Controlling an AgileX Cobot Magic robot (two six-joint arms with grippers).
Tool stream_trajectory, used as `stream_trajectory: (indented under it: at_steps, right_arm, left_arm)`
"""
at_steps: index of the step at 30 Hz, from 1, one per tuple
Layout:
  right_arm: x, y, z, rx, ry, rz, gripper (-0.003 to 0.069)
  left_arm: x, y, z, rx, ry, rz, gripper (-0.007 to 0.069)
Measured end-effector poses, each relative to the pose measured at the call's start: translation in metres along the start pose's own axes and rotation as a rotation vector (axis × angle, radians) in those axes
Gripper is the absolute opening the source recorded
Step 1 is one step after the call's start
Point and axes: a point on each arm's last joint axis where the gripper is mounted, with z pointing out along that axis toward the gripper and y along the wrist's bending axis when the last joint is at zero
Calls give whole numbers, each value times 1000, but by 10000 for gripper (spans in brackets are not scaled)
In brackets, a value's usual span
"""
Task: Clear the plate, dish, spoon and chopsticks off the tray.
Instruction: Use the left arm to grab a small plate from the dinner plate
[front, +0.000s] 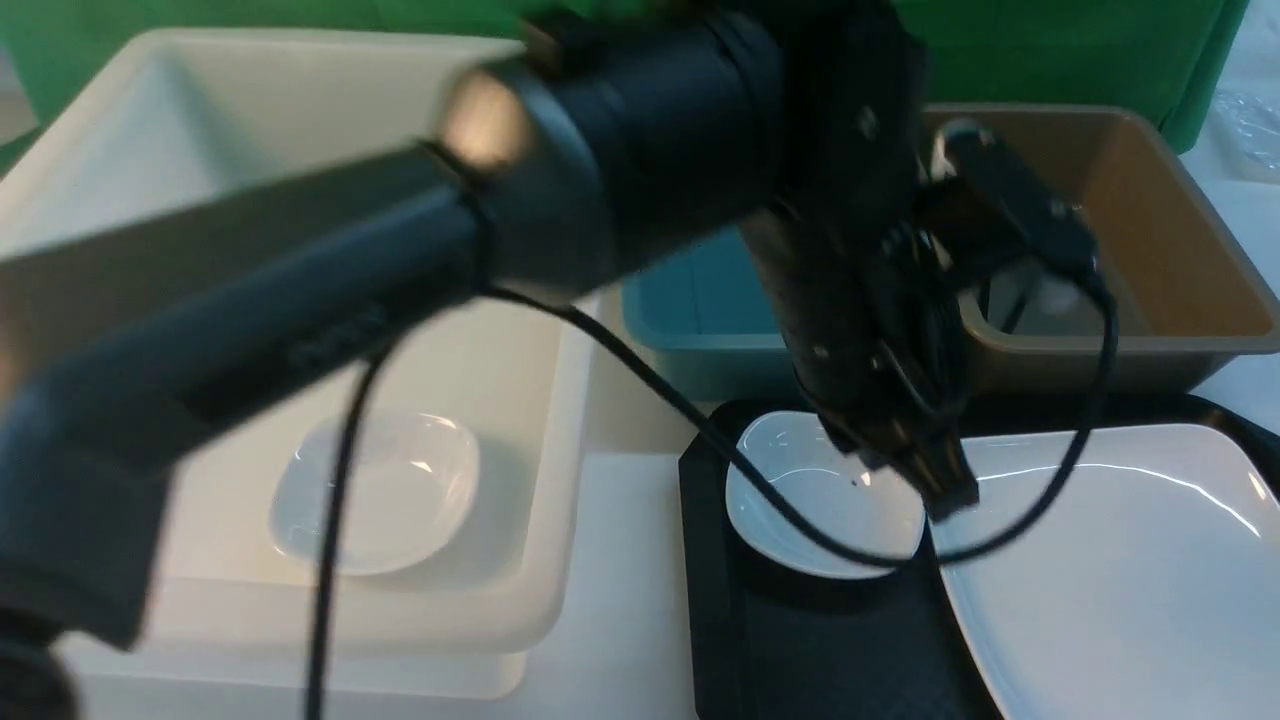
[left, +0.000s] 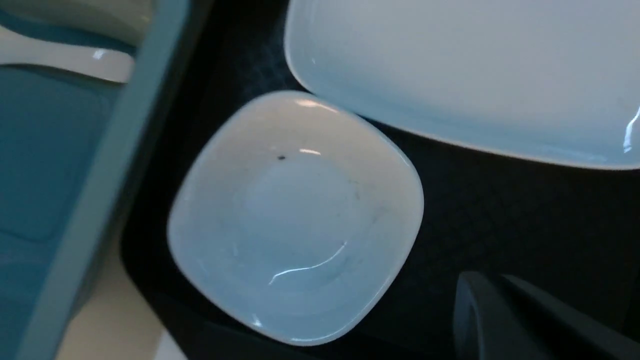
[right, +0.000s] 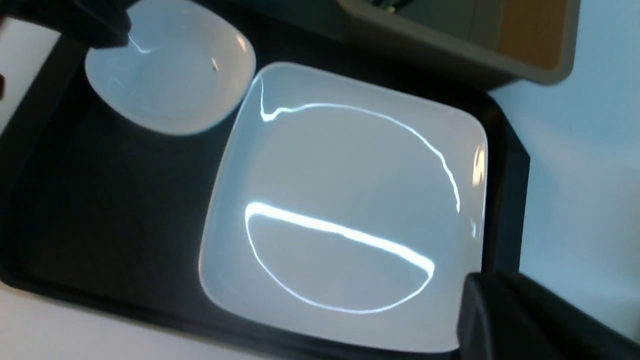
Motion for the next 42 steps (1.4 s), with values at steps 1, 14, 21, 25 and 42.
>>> stream_trajectory:
  at_steps: [1,14,21,25,42]
  right_arm:
    - [8,0,3,0,13,11,18]
    - [33,3,18,6,66,34,18]
    - [30,4,19,-5,27,42,18]
    - [29,4,19,-7,22,42,18]
    - [24,6,19,-22,-32,52,18]
  left_arm:
    - [0,-3,16,6,37,26,18]
    - [11,-4,103,-28,189,147,399]
    - [14,-2,123,-42,199,218,491]
    - [15,1,128,-72,213,247,475]
    - [-1,5,94,-107,202,166,43]
